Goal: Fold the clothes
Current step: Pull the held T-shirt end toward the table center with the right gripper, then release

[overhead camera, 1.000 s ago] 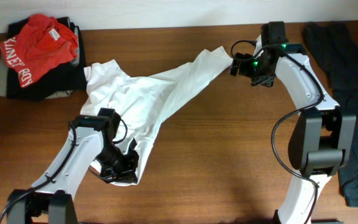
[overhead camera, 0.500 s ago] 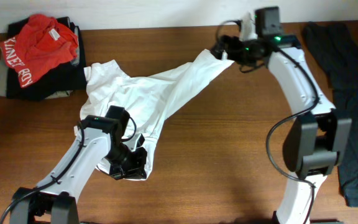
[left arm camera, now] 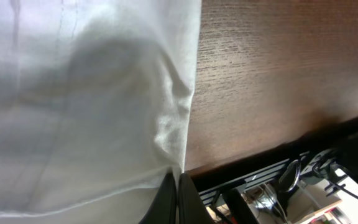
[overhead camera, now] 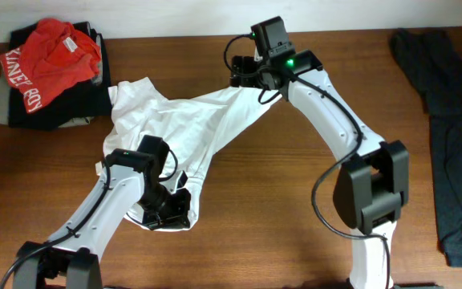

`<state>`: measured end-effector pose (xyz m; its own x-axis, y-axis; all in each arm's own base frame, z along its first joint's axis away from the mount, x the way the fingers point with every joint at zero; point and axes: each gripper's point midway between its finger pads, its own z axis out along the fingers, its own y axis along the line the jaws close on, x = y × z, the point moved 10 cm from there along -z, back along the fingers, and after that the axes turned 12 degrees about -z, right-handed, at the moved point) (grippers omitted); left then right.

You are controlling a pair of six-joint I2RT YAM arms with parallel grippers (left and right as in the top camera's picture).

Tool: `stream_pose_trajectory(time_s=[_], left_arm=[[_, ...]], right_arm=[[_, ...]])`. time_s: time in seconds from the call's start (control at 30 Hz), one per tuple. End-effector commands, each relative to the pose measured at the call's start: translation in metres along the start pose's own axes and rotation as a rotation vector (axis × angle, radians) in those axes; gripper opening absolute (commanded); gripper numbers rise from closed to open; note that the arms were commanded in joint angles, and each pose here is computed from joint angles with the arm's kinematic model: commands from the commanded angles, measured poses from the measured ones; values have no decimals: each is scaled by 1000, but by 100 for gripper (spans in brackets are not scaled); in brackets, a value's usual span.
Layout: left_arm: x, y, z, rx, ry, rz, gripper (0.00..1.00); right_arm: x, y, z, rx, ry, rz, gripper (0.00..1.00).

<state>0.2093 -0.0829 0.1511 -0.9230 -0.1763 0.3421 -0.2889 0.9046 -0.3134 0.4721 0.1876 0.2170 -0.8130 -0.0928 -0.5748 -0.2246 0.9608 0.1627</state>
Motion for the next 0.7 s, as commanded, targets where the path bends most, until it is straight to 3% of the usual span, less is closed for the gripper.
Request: stream_pose_trajectory(time_s=[0.0,0.17,0.3,0.67], left_arm=[[2,-2,0,-5,-10,6,0],[3,-4,1,-5,-7,14,1],[3,-4,1,-4,-10,16,1],[3,-4,1,-5,-10,16,1]], right_arm=[[9,1,27,45,29,23,87],[21,3,49,94,59,12,84],[28,5,62,121,73,1,76],[41,5,88,152,98,-7,75]])
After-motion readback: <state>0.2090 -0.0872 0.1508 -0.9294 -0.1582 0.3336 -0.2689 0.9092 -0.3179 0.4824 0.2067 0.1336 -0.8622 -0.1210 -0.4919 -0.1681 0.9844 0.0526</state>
